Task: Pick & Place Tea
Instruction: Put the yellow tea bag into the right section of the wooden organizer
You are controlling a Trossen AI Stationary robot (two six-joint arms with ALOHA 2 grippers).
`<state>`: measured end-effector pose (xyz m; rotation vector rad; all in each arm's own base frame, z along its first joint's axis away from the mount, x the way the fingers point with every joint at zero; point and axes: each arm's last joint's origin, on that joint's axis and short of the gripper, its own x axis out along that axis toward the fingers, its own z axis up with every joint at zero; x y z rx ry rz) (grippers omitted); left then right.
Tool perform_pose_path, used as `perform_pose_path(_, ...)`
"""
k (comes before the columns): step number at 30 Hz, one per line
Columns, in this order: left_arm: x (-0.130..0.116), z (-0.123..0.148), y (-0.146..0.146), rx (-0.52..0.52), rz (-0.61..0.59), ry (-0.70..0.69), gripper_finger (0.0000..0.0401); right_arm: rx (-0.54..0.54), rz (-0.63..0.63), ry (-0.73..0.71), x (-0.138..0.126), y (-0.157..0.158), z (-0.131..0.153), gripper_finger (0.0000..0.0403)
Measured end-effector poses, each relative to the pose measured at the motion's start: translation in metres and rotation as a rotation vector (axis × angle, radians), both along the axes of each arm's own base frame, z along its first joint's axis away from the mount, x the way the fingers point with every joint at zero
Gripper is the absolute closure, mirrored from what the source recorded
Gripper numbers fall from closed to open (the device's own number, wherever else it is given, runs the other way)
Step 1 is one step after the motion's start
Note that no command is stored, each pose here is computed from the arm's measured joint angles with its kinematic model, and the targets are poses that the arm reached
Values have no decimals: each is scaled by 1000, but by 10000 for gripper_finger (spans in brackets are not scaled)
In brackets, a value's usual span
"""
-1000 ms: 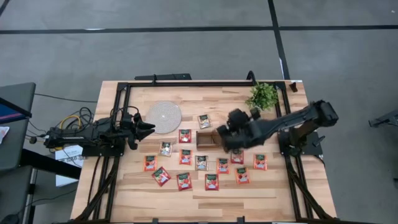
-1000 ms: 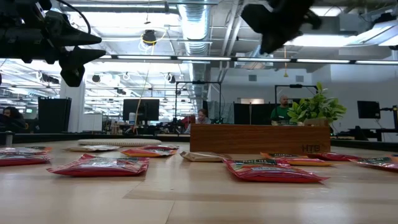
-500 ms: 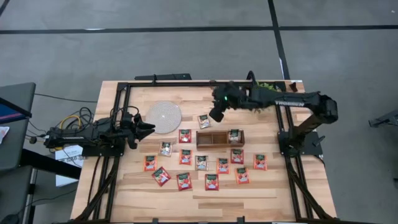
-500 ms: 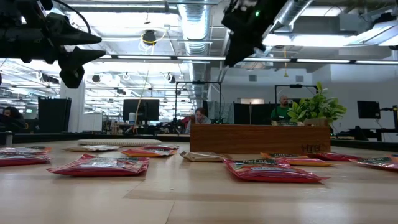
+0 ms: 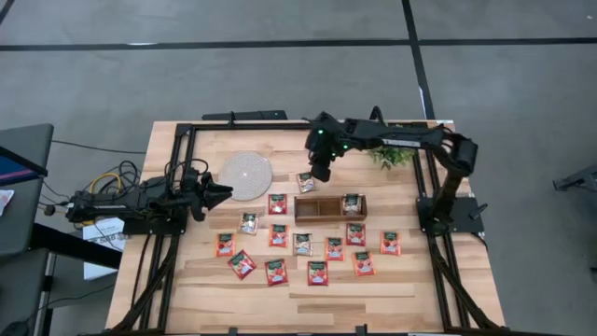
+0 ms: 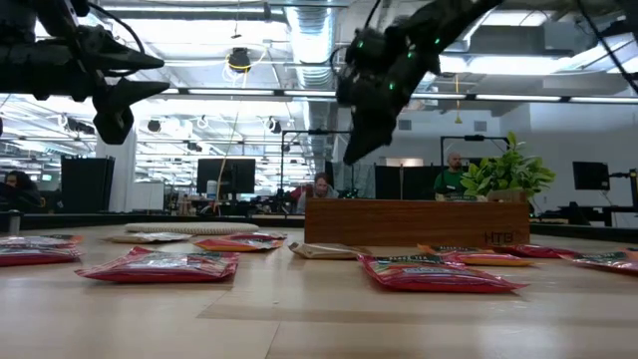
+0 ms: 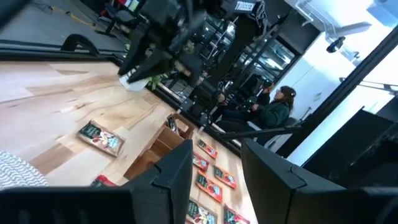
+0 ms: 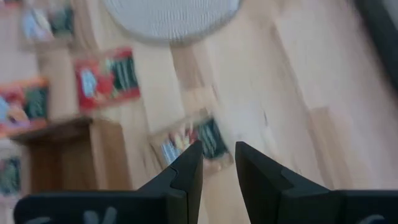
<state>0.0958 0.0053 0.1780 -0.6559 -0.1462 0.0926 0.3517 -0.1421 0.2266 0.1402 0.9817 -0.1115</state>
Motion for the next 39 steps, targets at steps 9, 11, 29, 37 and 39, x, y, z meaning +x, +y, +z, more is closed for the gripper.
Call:
perform_pose_path(9,0,1,2,-27,71,-12,272,-28,-38,175,23,-13,-20,315)
perform_pose_path(11,-1,1,3,-29,86,-20,272,-32,-48,189,33,-15,-22,315)
perform_pose_path(29,-1,2,4,-60,124,-34,272,-22,17,300,56,-1,-36,298)
perform_pose_path(37,-1,2,4,-59,124,-33,272,-21,22,314,56,1,-36,241)
perform_pose_path(39,-1,2,4,-59,124,-33,272,-16,13,314,56,1,-36,240)
